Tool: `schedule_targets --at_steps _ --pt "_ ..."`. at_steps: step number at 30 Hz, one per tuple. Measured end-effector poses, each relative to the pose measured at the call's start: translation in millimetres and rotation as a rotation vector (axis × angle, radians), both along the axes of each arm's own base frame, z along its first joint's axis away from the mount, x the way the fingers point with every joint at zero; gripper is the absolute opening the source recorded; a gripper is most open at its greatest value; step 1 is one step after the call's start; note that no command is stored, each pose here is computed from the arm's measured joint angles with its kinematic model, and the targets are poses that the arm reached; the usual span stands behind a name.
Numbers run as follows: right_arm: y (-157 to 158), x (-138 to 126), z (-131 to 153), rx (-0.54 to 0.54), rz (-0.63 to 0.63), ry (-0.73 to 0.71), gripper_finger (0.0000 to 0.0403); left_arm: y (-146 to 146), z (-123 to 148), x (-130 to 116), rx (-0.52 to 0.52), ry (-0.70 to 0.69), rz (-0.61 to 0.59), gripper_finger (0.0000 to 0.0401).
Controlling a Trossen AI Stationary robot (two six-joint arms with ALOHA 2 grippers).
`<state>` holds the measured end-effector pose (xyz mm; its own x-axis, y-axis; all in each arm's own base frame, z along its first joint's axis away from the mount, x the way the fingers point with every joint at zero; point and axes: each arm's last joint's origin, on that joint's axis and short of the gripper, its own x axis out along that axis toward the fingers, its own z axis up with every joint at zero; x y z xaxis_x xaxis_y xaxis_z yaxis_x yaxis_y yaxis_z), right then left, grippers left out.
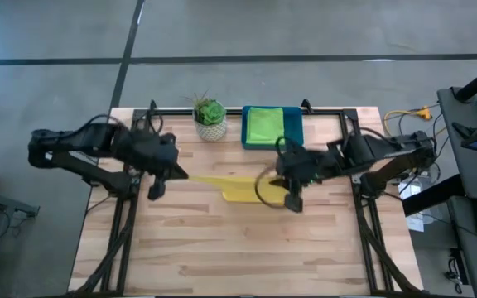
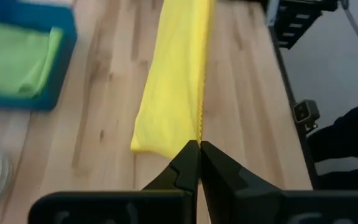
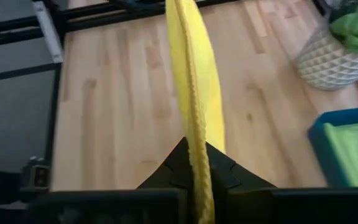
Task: Fold microfiber towels
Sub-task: Fold the yellow microfiber towel on top of the green microfiber towel into the dark blue bin
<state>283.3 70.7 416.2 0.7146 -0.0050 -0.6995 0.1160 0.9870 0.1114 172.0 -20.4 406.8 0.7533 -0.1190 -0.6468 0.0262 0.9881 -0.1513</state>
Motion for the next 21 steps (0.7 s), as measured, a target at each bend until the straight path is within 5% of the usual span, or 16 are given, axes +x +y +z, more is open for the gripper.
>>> schedule_targets --at_steps 12,21 --pt "69.3 -24.9 -1.1 0.072 0.098 -0.007 0.0009 -101.4 9.6 36.9 0.073 -0.163 -0.177 0.0000" --pt "127.4 -60.3 4.4 0.157 0.173 -0.087 0.0009 -173.9 2.7 60.1 -0.014 -0.114 -0.175 0.0000"
